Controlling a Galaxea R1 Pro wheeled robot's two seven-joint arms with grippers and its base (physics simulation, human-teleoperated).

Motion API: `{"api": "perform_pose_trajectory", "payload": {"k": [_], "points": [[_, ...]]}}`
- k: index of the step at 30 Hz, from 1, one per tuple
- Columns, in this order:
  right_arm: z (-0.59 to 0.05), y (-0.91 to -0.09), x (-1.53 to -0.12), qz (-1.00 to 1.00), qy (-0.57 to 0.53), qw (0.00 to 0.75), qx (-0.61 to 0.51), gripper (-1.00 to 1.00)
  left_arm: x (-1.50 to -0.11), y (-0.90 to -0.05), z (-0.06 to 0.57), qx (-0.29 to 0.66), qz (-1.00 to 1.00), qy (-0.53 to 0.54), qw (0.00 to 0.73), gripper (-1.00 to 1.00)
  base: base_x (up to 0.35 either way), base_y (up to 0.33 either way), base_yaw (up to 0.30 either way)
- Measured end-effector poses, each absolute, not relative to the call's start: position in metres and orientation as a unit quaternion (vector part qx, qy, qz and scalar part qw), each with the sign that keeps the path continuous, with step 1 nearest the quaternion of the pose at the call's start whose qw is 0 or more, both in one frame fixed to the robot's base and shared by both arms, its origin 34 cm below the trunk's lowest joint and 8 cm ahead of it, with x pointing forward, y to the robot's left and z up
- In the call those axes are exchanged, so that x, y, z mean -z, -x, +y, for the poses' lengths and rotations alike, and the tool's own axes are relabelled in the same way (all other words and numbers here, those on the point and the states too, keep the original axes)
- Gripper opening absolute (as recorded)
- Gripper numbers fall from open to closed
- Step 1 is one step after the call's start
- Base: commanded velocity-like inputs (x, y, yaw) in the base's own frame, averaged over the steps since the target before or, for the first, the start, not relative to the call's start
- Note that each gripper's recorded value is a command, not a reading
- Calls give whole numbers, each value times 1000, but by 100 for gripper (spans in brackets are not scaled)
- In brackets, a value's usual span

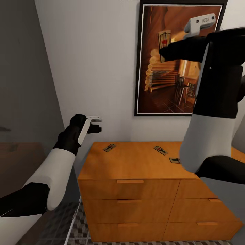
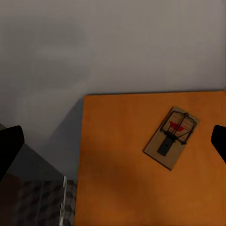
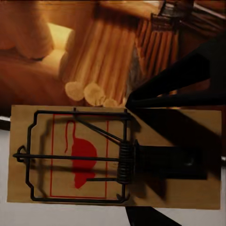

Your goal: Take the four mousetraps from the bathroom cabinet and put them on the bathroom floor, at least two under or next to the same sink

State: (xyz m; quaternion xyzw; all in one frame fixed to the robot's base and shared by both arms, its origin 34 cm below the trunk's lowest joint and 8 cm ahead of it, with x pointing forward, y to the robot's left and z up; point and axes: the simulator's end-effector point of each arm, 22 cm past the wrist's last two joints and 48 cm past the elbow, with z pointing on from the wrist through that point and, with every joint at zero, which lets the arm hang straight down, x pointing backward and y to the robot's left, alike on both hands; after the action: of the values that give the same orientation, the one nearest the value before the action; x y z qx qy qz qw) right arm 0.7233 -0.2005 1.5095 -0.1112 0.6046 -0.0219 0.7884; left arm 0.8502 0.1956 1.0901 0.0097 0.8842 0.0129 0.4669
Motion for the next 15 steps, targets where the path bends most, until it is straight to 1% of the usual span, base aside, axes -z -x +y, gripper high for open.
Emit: {"api": "perform_pose_trajectory", "payload": {"k": [4,15], "points": [[-207,-723,-1499,607,100,788,25,-100,-1090,-850,195,-13,884,-10,467,100,0,0,0],[-205,-753,-1409,662,99,742,18,-100,-1088,-850,196,-15,885,-9,465,100,0,0,0]]}}
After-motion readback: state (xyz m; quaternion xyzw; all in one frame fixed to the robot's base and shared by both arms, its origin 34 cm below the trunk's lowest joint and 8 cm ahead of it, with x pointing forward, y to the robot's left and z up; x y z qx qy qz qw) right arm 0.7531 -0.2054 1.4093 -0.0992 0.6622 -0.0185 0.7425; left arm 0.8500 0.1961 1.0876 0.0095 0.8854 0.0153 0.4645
